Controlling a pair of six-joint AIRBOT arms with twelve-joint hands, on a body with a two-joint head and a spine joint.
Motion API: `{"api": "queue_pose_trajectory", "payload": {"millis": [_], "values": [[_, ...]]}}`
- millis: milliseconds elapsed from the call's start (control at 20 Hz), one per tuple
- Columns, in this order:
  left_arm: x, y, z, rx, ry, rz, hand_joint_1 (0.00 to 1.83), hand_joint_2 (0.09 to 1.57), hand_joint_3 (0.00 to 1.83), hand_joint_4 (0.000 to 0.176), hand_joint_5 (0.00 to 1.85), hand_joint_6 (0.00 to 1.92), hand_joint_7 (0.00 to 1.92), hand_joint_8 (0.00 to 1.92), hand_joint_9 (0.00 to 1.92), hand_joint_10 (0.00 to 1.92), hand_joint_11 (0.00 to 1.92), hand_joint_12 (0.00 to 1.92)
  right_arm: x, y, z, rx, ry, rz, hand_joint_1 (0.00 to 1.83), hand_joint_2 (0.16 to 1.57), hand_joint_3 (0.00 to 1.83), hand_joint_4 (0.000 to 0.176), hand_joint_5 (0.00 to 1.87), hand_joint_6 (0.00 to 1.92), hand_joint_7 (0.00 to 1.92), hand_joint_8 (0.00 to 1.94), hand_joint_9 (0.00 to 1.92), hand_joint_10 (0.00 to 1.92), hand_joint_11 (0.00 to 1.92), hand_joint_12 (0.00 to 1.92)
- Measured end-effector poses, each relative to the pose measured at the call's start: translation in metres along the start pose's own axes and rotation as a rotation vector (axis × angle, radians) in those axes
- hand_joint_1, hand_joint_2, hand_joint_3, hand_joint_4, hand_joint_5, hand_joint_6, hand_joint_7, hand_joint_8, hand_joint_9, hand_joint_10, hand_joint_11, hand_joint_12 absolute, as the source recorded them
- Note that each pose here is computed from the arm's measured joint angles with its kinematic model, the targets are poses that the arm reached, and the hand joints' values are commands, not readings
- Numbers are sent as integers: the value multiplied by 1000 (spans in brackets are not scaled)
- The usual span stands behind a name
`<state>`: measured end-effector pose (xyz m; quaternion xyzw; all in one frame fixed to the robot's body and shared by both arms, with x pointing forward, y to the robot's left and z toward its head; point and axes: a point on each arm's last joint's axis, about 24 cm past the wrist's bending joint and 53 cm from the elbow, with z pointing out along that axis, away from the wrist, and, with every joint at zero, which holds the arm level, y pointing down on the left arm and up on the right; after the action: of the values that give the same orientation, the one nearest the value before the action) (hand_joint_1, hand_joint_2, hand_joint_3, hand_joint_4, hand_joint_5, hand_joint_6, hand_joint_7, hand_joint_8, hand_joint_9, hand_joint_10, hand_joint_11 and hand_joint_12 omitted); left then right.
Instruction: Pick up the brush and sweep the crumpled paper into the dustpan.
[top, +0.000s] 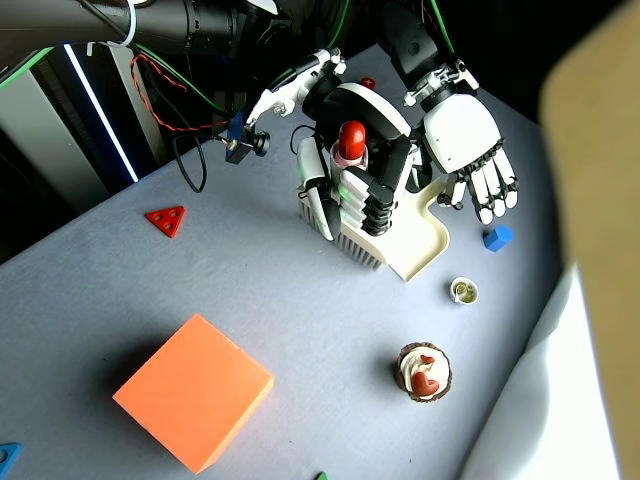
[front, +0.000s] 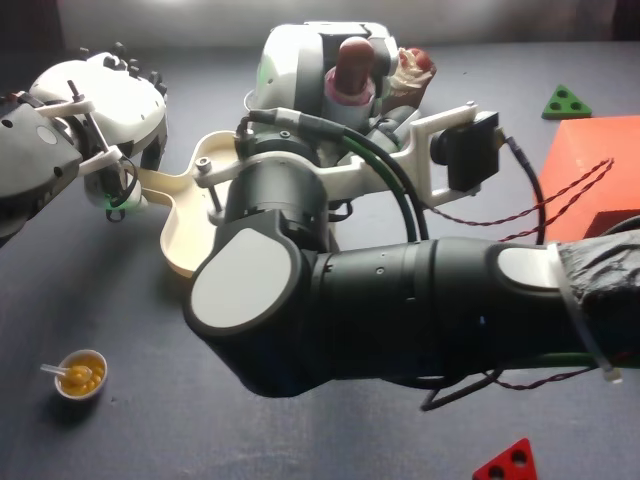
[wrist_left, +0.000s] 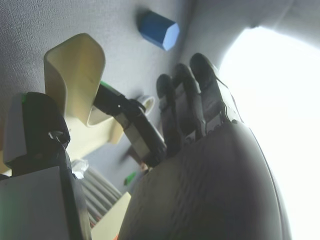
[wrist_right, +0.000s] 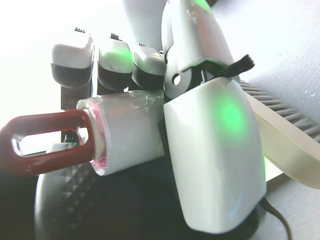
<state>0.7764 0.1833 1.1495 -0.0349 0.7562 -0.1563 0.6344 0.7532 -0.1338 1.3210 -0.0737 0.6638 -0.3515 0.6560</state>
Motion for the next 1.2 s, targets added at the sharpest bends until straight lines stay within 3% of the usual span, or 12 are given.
{"api": "queue_pose_trajectory", "payload": {"millis": [350, 900, 1200], "values": [[1, -4, -1, 5, -1, -2, 1123, 1076, 0, 0, 1074, 824, 327, 0, 245, 1, 33, 407, -7, -5, 1, 14, -10, 138, 1453, 1164, 2, 176, 956, 1921, 1116, 1941, 1226, 1921, 1289, 1921], [0, -9, 0, 14, -6, -2, 1153, 1062, 0, 0, 1109, 762, 329, 0, 242, 2, 37, 407, -12, -7, 4, 42, -28, 251, 1467, 1155, 0, 176, 980, 1921, 1151, 1941, 1263, 1921, 1340, 1921], [-1, -9, 0, 14, -6, -1, 1118, 1080, 1, 0, 1064, 841, 302, 2, 221, 4, 10, 413, -13, -18, 7, 72, -48, 325, 1463, 1158, 0, 176, 997, 1921, 1170, 1941, 1282, 1921, 1349, 1921]]}}
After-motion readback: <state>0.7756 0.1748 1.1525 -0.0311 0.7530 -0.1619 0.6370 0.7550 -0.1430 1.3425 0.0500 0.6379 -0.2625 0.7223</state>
